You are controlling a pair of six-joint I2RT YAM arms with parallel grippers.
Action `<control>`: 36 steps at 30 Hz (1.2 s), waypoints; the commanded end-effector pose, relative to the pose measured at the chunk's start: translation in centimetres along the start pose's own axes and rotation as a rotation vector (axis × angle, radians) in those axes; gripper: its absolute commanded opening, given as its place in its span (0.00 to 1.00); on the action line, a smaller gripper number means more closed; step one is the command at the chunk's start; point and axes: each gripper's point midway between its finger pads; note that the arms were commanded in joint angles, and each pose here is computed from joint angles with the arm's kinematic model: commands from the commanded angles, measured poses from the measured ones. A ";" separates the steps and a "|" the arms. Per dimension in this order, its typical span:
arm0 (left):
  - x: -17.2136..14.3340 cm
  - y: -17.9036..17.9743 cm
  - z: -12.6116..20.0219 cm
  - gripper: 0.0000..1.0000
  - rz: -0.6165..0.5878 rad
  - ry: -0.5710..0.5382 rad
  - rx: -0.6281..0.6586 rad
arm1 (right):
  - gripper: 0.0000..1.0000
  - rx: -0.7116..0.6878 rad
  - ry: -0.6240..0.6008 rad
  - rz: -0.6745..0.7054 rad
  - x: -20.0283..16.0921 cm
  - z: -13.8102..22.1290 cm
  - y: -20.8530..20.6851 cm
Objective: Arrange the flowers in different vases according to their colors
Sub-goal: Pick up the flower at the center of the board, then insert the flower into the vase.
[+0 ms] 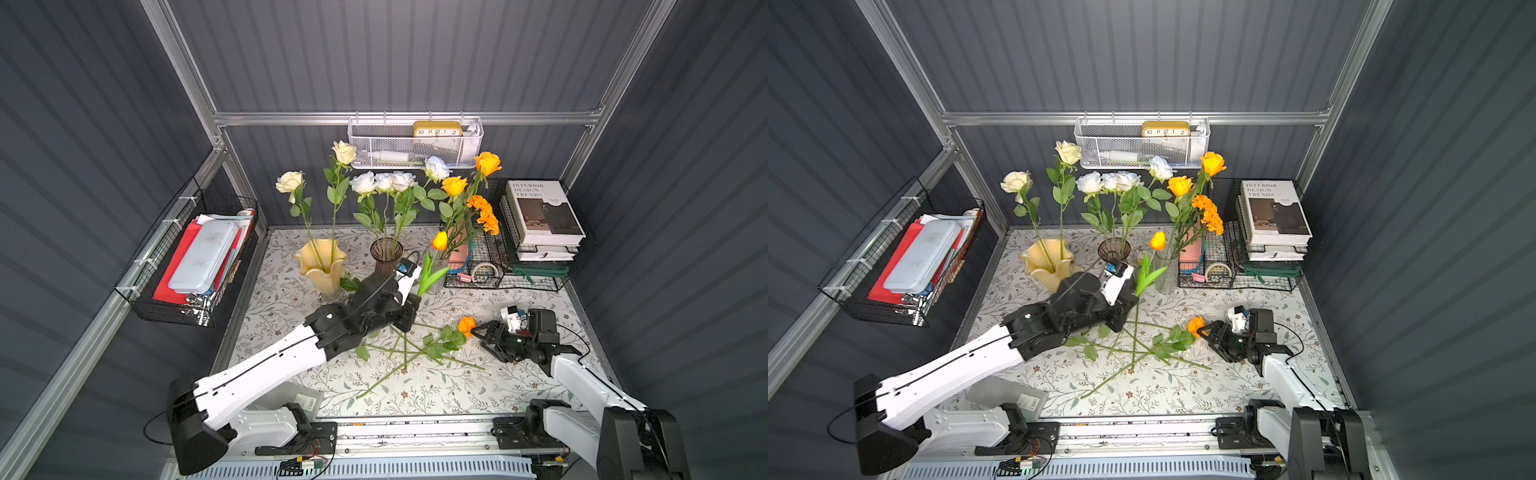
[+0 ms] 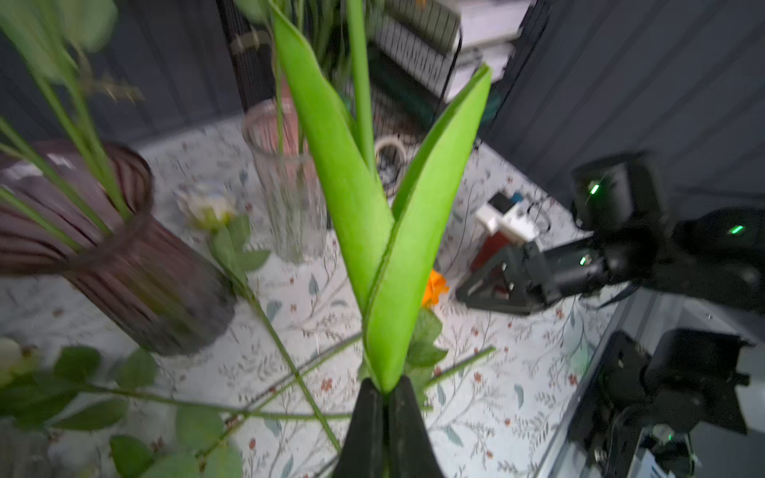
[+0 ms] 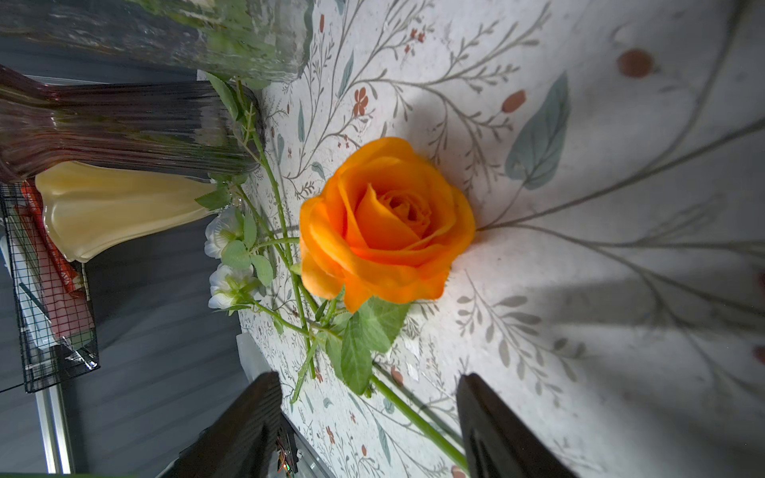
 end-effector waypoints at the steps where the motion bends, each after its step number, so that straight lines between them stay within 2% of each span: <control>1: 8.9 0.6 4.0 0.00 -0.122 -0.326 0.122 | 0.72 0.002 0.003 0.020 0.1 0.0 0.2; 4: 15.2 1.8 8.9 0.00 -0.193 -0.581 0.221 | 0.72 0.001 0.003 0.020 0.1 0.0 0.2; 6: 19.0 3.9 12.0 0.00 -0.225 -0.725 0.284 | 0.72 0.003 0.007 0.019 0.1 -0.1 0.2; 9: 22.6 8.6 14.6 0.00 -0.254 -0.836 0.388 | 0.72 0.002 0.010 0.015 0.1 -0.2 0.1; 11: 24.2 10.6 14.8 0.00 -0.267 -0.839 0.384 | 0.72 0.001 0.009 0.016 0.1 -0.2 0.1; 14: 25.4 12.5 13.6 0.00 -0.283 -0.825 0.394 | 0.72 -0.001 0.012 0.013 0.1 -0.2 0.0; 19: 26.8 12.5 12.0 0.00 -0.288 -0.831 0.313 | 0.72 -0.002 0.011 0.013 0.1 -0.2 0.0; 25: 27.5 9.8 8.2 0.00 -0.271 -0.829 0.045 | 0.72 -0.005 0.016 0.010 0.0 -0.3 -0.1; 27: 27.6 7.3 6.1 0.00 -0.255 -0.811 -0.098 | 0.72 -0.006 0.016 0.008 0.0 -0.3 -0.1; 31: 27.2 2.6 2.0 0.00 -0.272 -0.823 -0.246 | 0.72 -0.008 0.016 0.010 0.0 -0.3 -0.1; 36: 26.7 1.7 -3.0 0.00 -0.189 -0.813 -0.413 | 0.72 -0.008 0.018 0.010 0.0 -0.3 -0.1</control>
Point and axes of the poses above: each gripper's point midway between its finger pads, its own z axis back along the fingers, its own y axis along the line the jaws close on, x = y × z, and after that the axes turned 14 degrees about z, right-handed
